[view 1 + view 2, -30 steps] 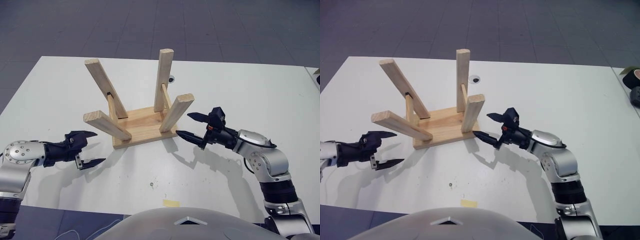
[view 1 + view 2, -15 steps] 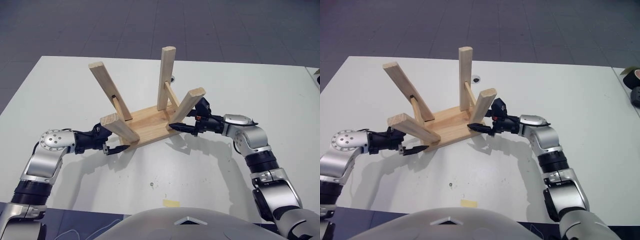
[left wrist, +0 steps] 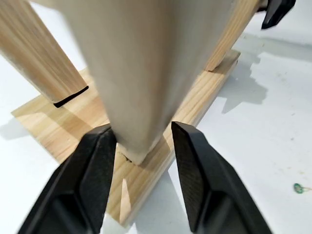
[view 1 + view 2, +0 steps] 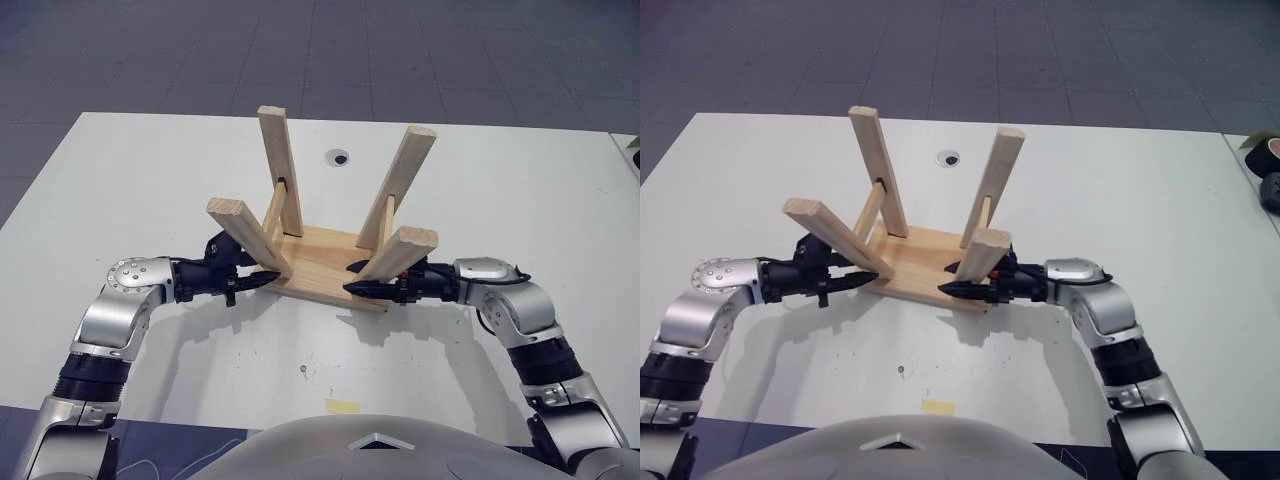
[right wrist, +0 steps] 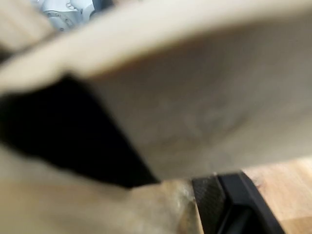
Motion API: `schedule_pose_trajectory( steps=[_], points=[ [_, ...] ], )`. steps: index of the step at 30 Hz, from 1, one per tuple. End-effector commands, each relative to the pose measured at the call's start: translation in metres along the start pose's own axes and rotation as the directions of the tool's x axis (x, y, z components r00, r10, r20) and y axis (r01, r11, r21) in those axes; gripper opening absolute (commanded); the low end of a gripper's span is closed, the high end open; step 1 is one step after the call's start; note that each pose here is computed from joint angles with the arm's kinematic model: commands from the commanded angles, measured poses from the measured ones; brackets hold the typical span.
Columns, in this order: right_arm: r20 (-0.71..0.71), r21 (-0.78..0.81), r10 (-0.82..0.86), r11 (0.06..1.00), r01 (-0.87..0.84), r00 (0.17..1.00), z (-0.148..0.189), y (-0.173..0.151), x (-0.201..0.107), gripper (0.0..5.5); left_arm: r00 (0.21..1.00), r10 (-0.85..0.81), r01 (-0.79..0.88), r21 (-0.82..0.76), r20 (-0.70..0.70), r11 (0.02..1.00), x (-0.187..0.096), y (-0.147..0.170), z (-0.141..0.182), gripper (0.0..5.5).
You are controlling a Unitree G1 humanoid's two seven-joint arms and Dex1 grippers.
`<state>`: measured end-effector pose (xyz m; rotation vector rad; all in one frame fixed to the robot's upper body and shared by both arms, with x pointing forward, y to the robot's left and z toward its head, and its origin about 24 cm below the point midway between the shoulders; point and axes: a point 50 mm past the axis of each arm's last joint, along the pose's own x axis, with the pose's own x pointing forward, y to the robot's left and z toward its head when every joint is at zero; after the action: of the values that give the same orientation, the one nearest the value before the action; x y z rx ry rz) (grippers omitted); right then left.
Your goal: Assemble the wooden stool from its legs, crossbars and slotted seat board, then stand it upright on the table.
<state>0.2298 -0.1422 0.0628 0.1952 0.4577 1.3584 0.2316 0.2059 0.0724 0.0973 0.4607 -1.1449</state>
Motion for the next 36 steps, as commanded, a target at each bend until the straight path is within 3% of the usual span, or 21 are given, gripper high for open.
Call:
schedule_pose_trajectory(
  steps=[1, 3, 5, 7, 9, 10, 13, 18, 23, 27, 32, 36],
  points=[
    [0.052, 0.076, 0.010, 0.997, -0.014, 0.999, -0.006, 0.022, -0.010, 2.03, 0.977, -0.207, 0.212, -0.104, 0.058, 0.972, -0.005, -0.017, 0.028, 1.56],
    [0.115, 0.128, 0.006, 0.992, -0.020, 0.993, -0.001, 0.029, -0.015, 1.98, 0.968, -0.242, 0.250, -0.155, 0.069, 0.956, -0.009, -0.022, 0.034, 1.56],
    [0.311, 0.240, -0.010, 0.968, -0.068, 0.950, 0.018, 0.033, -0.020, 1.88, 0.952, -0.288, 0.304, -0.217, 0.104, 0.928, -0.013, -0.029, 0.041, 1.56],
    [0.535, 0.366, -0.100, 0.922, -0.124, 0.839, 0.039, 0.031, -0.029, 1.63, 0.934, -0.294, 0.344, -0.290, 0.201, 0.893, -0.013, -0.031, 0.055, 1.43],
    [0.615, 0.462, -0.232, 0.881, -0.106, 0.753, 0.048, 0.028, -0.037, 1.40, 0.917, -0.266, 0.365, -0.356, 0.296, 0.860, -0.018, -0.033, 0.064, 1.31],
    [0.612, 0.496, -0.293, 0.866, -0.068, 0.735, 0.048, 0.026, -0.039, 1.22, 0.915, -0.234, 0.358, -0.393, 0.329, 0.847, -0.020, -0.033, 0.066, 1.26],
    [0.537, 0.590, -0.437, 0.806, 0.049, 0.722, 0.037, 0.022, -0.044, 1.86, 0.933, -0.090, 0.268, -0.506, 0.348, 0.820, -0.022, -0.027, 0.060, 1.23],
    [0.459, 0.643, -0.520, 0.754, 0.135, 0.720, 0.027, 0.019, -0.053, 2.63, 0.943, 0.069, 0.150, -0.599, 0.327, 0.787, -0.020, -0.019, 0.053, 2.12],
    [0.442, 0.561, -0.473, 0.809, 0.177, 0.762, 0.030, 0.023, -0.072, 3.54, 0.899, 0.224, 0.024, -0.554, 0.376, 0.832, -0.032, -0.004, 0.065, 3.05],
    [0.429, 0.520, -0.444, 0.833, 0.186, 0.787, 0.029, 0.027, -0.095, 4.23, 0.920, 0.123, 0.054, -0.430, 0.372, 0.901, -0.039, -0.017, 0.069, 3.76],
    [0.293, 0.455, -0.472, 0.834, 0.313, 0.832, 0.007, 0.026, -0.123, 5.03, 0.929, -0.066, 0.184, -0.300, 0.363, 0.936, -0.043, -0.030, 0.072, 4.59],
    [0.199, 0.333, -0.525, 0.831, 0.446, 0.828, 0.001, 0.008, -0.133, 5.40, 0.969, -0.073, 0.103, -0.119, 0.235, 0.987, -0.033, -0.021, 0.068, 5.19]
  ],
)
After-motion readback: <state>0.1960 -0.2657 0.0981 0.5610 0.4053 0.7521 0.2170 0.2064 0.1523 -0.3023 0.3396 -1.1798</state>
